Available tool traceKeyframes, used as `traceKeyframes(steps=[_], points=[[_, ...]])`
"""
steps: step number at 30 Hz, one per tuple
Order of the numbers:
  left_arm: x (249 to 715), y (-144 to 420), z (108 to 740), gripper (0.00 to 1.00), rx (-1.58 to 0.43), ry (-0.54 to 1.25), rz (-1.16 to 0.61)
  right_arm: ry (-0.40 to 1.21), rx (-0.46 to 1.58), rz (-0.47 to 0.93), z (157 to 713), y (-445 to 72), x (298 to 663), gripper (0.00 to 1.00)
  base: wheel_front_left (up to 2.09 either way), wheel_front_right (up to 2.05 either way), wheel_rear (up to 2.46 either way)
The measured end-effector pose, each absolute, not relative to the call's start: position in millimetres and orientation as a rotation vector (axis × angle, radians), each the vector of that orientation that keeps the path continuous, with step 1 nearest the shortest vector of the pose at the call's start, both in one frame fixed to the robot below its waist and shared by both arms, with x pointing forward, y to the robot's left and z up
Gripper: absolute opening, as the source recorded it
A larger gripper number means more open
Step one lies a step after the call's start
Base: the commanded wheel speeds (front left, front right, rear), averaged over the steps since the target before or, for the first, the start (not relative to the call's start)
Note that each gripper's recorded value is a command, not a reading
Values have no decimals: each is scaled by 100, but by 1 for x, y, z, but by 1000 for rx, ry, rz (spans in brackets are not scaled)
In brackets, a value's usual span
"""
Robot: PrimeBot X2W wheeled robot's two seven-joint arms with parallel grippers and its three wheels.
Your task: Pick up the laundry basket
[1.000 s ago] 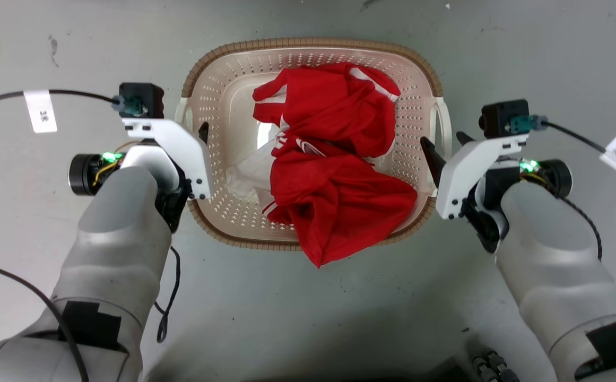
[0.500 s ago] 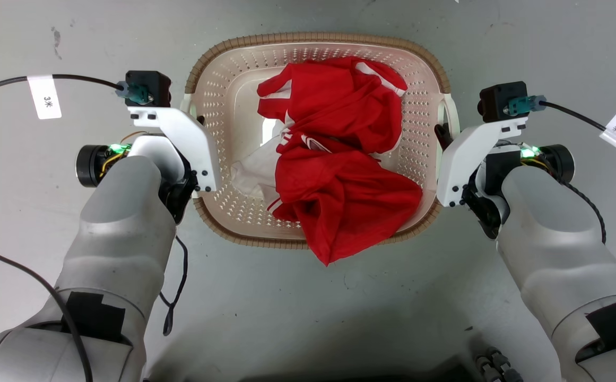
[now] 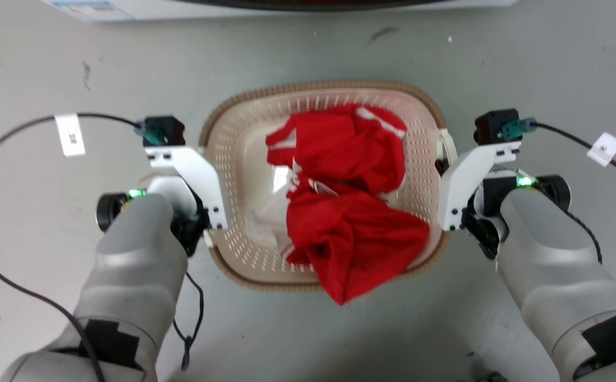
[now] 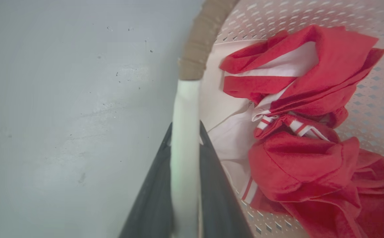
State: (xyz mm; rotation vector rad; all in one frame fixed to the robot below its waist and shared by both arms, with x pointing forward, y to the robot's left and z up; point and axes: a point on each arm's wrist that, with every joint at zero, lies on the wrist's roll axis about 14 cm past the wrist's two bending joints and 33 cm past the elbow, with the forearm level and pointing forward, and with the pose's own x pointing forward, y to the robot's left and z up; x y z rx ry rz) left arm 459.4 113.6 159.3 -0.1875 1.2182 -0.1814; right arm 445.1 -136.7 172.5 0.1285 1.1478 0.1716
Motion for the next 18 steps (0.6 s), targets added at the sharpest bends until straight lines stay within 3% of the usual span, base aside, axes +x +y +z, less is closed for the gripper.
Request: traceKeyframes(steps=[18], points=[[415, 109, 251, 0, -240, 1284, -203, 1249, 165, 176, 246, -137, 402, 0, 0, 0, 0]])
